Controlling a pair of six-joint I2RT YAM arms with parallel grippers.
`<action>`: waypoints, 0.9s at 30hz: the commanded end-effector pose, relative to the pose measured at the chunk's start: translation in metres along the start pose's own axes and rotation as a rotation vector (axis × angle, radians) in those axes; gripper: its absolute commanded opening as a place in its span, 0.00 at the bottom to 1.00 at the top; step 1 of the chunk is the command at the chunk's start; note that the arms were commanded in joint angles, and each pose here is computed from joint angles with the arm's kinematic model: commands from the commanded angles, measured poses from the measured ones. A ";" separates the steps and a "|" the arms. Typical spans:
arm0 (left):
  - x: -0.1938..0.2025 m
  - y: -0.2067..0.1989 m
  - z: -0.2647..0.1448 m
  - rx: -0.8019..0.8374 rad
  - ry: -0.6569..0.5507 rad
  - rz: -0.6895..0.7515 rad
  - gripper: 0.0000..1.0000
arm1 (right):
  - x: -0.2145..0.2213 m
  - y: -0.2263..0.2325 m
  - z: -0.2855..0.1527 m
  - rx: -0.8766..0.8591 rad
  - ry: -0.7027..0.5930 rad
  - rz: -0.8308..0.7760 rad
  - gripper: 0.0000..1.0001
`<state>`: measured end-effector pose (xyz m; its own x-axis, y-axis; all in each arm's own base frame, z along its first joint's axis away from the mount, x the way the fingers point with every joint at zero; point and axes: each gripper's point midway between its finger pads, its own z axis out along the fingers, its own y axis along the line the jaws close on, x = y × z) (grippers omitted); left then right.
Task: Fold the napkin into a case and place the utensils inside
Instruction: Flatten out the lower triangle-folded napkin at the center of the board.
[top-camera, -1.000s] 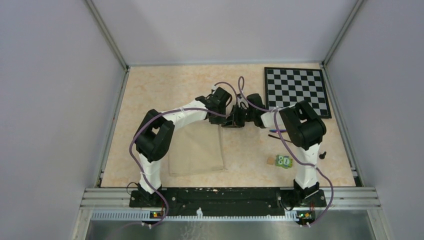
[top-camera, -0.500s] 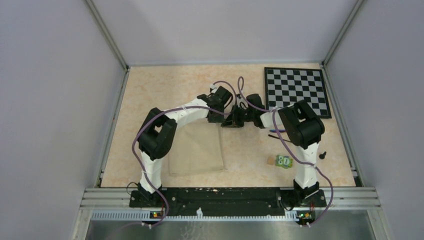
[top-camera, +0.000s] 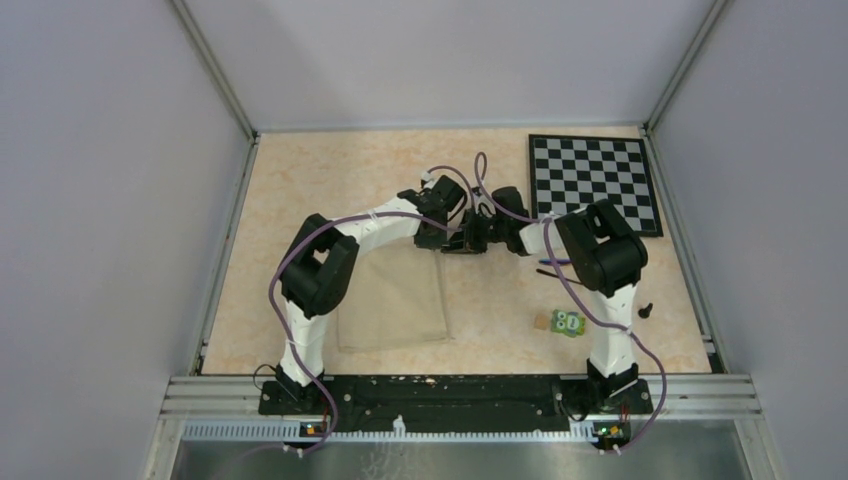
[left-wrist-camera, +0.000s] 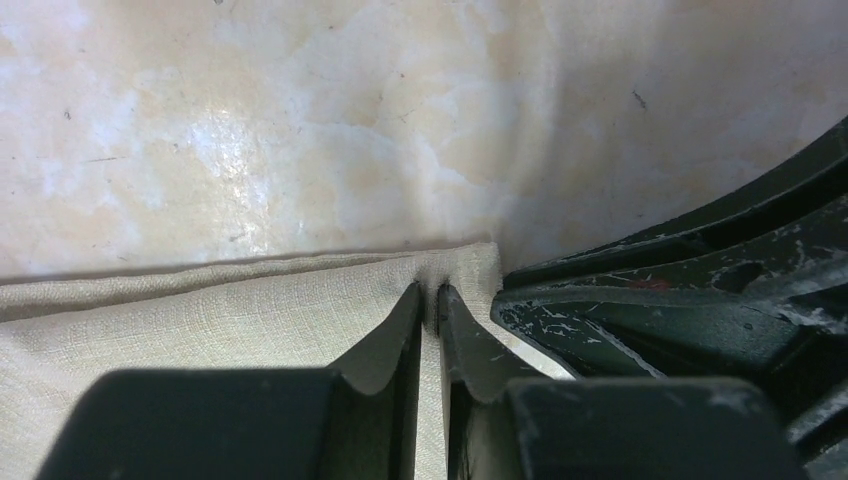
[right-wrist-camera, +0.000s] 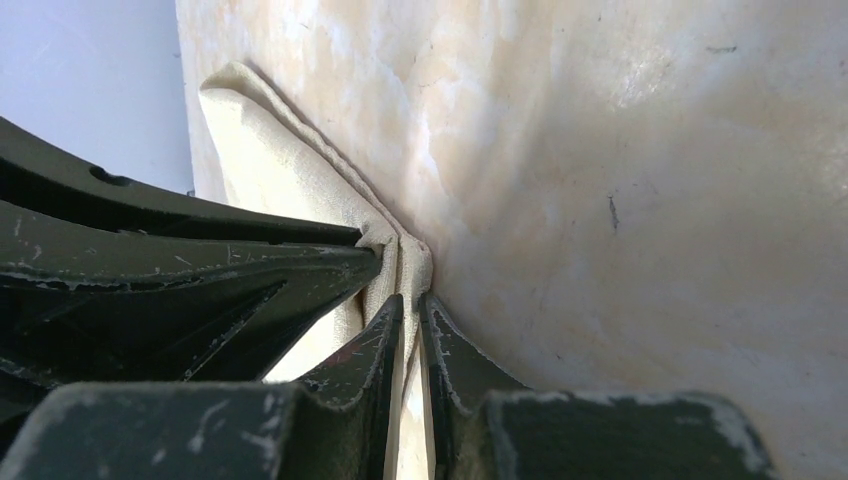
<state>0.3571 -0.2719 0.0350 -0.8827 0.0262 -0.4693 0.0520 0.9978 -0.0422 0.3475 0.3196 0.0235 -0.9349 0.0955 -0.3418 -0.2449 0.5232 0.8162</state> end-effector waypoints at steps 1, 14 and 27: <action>-0.016 -0.010 -0.005 0.024 -0.043 0.004 0.12 | -0.004 -0.016 0.009 0.045 -0.016 -0.014 0.10; -0.029 -0.033 -0.027 0.100 -0.115 0.018 0.00 | -0.004 -0.015 0.011 0.025 -0.012 -0.014 0.00; -0.036 -0.030 -0.055 0.121 -0.097 0.019 0.45 | -0.002 -0.014 -0.011 0.106 -0.005 0.001 0.18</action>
<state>0.3621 -0.2967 0.0557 -0.8557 0.0603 -0.5139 0.1134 0.9909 -0.0725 0.3500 0.3213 0.0214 -0.9343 0.0941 -0.3439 -0.2490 0.5183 0.8181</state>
